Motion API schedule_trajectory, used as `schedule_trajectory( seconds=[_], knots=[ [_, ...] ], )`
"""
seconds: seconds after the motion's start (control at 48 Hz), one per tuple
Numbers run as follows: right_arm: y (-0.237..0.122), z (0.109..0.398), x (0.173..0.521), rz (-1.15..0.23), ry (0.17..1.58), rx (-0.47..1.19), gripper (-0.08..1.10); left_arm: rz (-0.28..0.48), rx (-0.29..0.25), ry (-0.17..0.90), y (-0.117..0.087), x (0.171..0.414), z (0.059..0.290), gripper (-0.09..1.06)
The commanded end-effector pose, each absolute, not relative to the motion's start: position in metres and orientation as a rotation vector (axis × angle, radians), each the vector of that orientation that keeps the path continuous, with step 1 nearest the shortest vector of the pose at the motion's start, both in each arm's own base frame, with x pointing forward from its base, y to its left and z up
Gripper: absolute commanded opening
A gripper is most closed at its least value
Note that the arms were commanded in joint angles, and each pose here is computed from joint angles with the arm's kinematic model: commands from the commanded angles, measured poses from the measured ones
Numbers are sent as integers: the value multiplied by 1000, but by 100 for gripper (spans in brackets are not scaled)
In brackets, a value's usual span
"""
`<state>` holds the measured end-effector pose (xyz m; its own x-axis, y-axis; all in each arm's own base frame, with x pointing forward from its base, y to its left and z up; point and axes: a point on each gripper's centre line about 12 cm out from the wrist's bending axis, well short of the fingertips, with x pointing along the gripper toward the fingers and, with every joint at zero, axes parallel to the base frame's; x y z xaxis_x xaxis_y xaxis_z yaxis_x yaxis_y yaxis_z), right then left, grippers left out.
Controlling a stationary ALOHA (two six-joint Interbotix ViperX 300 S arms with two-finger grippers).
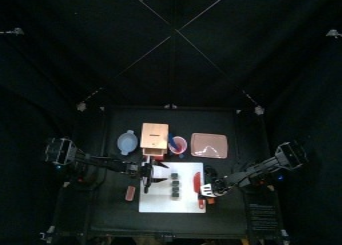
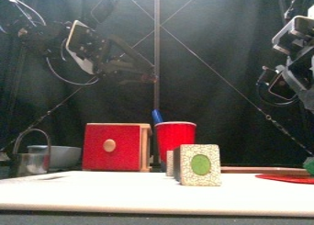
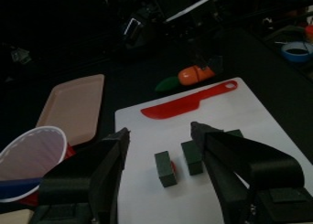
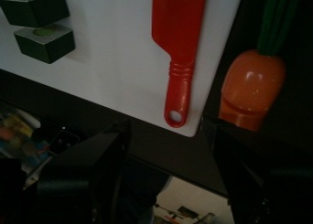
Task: Place sushi on board then cut the sushi with the knife then place the pieces on the plate
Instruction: Place the 4 sushi pieces on the plate
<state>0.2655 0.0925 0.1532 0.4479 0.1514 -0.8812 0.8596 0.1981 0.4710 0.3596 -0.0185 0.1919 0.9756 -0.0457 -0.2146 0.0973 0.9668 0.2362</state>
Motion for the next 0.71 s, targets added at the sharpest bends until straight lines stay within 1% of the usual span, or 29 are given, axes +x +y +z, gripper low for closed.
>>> schedule_trajectory(
  seconds=[0.021,0.062,0.167,0.208,0.271,0.312,0.396,0.438,0.521,0.604,0.708],
  knots=[
    [65,184,288,-546,863,1102,92,-62,247,167,-17,362,205,90],
    [48,195,298,-518,801,972,92,-62,246,168,-17,361,205,90],
    [20,210,313,-459,740,716,92,-51,236,169,-15,359,205,90],
    [11,212,317,-428,744,612,92,-34,226,167,-11,358,207,90],
    [3,214,321,-397,759,510,92,-13,210,166,-6,356,208,90],
    [-5,217,327,-373,769,436,92,11,195,163,0,353,210,90],
    [-10,219,343,-305,783,302,92,69,166,155,14,344,212,90],
    [-11,218,351,-283,796,264,92,102,149,147,22,337,214,90],
    [-12,207,372,-228,840,172,92,150,127,148,33,323,214,90],
    [-8,192,389,-190,873,122,92,171,117,161,38,311,210,90],
    [-6,177,406,-167,898,92,92,184,98,173,39,303,205,90]
  ],
)
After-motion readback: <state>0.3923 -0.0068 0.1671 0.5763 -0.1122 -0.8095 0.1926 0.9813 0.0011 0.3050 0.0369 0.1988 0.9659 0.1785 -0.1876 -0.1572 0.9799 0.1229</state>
